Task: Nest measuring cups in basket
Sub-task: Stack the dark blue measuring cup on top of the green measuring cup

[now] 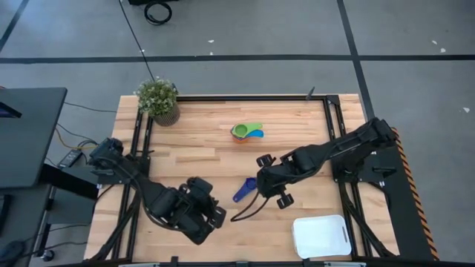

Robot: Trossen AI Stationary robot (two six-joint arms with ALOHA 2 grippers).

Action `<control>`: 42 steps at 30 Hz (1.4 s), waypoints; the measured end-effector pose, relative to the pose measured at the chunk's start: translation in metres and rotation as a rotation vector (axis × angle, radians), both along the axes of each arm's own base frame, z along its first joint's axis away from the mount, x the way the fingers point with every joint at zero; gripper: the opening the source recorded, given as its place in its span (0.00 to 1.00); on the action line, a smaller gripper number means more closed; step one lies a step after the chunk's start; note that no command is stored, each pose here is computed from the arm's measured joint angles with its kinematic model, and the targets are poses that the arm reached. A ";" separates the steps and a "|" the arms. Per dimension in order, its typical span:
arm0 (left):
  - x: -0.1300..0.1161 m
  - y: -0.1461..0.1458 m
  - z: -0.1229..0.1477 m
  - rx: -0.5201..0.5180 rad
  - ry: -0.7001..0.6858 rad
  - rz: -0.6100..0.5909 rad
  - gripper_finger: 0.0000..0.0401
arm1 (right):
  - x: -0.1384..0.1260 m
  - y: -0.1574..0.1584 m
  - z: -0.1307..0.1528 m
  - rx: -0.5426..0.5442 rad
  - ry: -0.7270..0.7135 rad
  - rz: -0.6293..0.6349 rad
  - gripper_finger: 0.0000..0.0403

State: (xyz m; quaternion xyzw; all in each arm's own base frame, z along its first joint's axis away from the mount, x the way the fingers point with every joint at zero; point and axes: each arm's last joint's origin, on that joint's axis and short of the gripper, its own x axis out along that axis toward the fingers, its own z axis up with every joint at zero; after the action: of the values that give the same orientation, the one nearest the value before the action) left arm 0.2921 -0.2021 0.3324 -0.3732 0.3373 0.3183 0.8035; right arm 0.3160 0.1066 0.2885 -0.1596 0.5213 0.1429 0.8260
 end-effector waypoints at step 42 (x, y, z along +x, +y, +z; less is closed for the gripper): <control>-0.007 -0.005 0.036 -0.131 -0.261 0.013 0.22 | -0.007 -0.046 -0.134 -0.041 -0.202 0.314 0.29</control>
State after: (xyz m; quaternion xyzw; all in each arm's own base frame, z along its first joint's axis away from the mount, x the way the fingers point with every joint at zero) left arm 0.2852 -0.2067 0.3680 -0.4654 0.2477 0.2496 0.8123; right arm 0.3094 0.0606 0.1544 -0.2693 0.4072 0.2424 0.8384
